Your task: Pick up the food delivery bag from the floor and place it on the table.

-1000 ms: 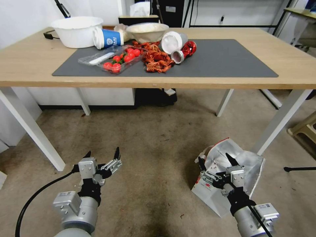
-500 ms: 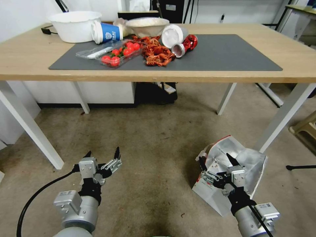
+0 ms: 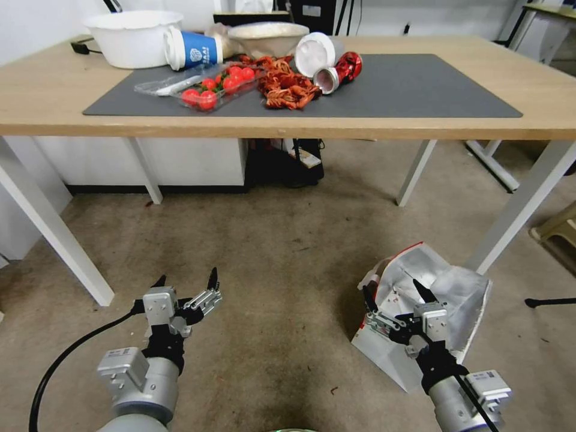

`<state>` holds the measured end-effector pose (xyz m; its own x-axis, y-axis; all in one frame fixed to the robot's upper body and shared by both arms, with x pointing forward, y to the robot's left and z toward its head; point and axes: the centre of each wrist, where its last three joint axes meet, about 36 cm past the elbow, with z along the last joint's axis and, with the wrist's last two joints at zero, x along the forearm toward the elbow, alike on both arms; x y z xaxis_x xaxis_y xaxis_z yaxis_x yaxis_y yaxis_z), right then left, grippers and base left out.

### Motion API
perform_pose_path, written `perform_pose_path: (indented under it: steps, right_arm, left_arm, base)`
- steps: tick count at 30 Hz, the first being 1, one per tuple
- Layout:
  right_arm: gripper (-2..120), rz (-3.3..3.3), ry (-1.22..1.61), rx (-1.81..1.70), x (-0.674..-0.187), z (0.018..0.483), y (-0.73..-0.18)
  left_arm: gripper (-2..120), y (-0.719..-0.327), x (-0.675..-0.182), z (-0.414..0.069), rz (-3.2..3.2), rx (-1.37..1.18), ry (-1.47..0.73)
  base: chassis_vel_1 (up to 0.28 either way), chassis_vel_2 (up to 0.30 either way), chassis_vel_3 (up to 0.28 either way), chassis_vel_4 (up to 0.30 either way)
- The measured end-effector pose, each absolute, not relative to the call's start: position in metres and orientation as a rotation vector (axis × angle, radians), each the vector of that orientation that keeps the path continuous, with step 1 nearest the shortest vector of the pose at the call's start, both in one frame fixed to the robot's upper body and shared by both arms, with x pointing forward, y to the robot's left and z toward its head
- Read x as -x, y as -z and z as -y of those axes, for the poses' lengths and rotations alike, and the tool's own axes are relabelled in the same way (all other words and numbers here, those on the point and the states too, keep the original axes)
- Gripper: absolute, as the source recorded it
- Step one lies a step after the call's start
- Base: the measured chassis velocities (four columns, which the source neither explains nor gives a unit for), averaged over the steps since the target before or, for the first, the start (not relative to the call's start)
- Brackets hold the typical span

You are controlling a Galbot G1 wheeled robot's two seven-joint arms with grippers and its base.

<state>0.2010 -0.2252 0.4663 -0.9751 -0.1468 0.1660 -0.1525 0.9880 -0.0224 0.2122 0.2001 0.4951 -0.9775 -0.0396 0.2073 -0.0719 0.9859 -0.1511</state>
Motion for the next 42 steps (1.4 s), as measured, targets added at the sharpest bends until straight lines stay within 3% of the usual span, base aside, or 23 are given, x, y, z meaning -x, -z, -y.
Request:
perform_pose_path:
  steps: [33,38,42]
  right_arm:
    - [100,2.969,-0.070,-0.227,-0.200,0.228,-0.467]
    - [100,2.970,-0.090,-0.176,-0.206,0.246,-0.466]
    - [100,2.945,-0.179,-0.046,-0.218,0.291,-0.460]
  left_arm:
    - [100,-0.493,-0.211,-0.202,2.969,-0.083,-0.246]
    - [100,-0.491,-0.211,-0.201,2.970,-0.082,-0.232]
    - [100,-0.491,-0.211,-0.201,2.970,-0.078,-0.227]
  base:
    - [0.000,0.000,0.000,0.000]
    - [0.000,0.000,0.000,0.000]
    - [0.000,0.000,0.000,0.000]
